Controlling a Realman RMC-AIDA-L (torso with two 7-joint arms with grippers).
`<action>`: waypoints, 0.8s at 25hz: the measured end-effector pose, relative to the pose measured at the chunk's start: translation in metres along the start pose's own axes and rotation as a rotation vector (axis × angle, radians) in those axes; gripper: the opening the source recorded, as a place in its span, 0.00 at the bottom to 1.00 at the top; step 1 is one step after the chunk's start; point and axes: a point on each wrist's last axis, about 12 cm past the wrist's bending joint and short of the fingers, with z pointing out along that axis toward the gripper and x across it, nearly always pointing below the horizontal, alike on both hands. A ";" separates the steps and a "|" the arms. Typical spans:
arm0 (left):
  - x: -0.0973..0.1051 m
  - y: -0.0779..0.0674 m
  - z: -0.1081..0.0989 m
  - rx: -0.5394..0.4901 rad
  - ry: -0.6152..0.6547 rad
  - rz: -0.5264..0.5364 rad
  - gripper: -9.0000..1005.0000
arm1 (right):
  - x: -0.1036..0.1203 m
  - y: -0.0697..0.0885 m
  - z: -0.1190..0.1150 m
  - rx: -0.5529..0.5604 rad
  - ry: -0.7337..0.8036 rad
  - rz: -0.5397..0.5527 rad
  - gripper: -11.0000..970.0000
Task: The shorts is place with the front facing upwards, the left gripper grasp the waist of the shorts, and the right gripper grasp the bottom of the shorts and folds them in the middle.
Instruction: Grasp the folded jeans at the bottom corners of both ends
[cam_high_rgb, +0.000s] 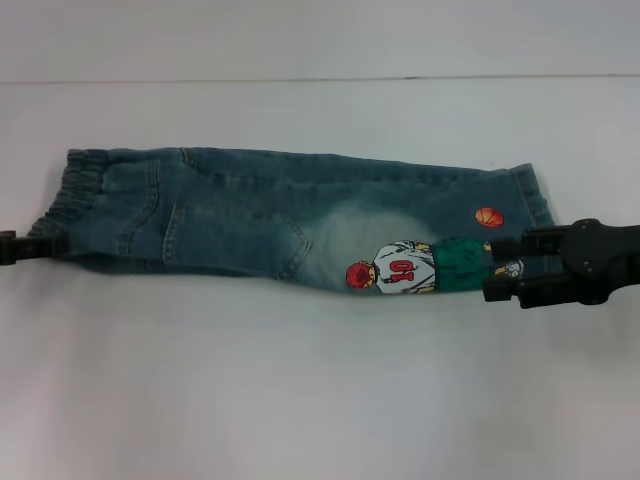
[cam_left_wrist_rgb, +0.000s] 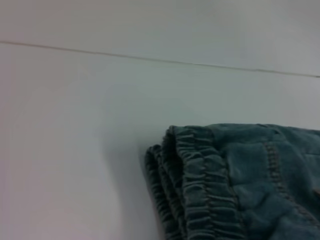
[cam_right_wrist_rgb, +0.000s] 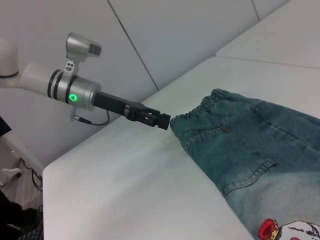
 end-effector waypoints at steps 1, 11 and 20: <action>-0.002 -0.002 0.003 -0.007 0.007 0.011 0.90 | 0.001 0.000 0.001 0.002 -0.001 0.001 0.86; -0.007 -0.013 0.021 -0.035 0.083 0.079 0.83 | 0.004 -0.002 0.000 0.029 -0.017 0.015 0.85; -0.007 -0.014 0.022 -0.030 0.086 0.086 0.67 | 0.004 -0.004 0.001 0.047 -0.022 0.016 0.85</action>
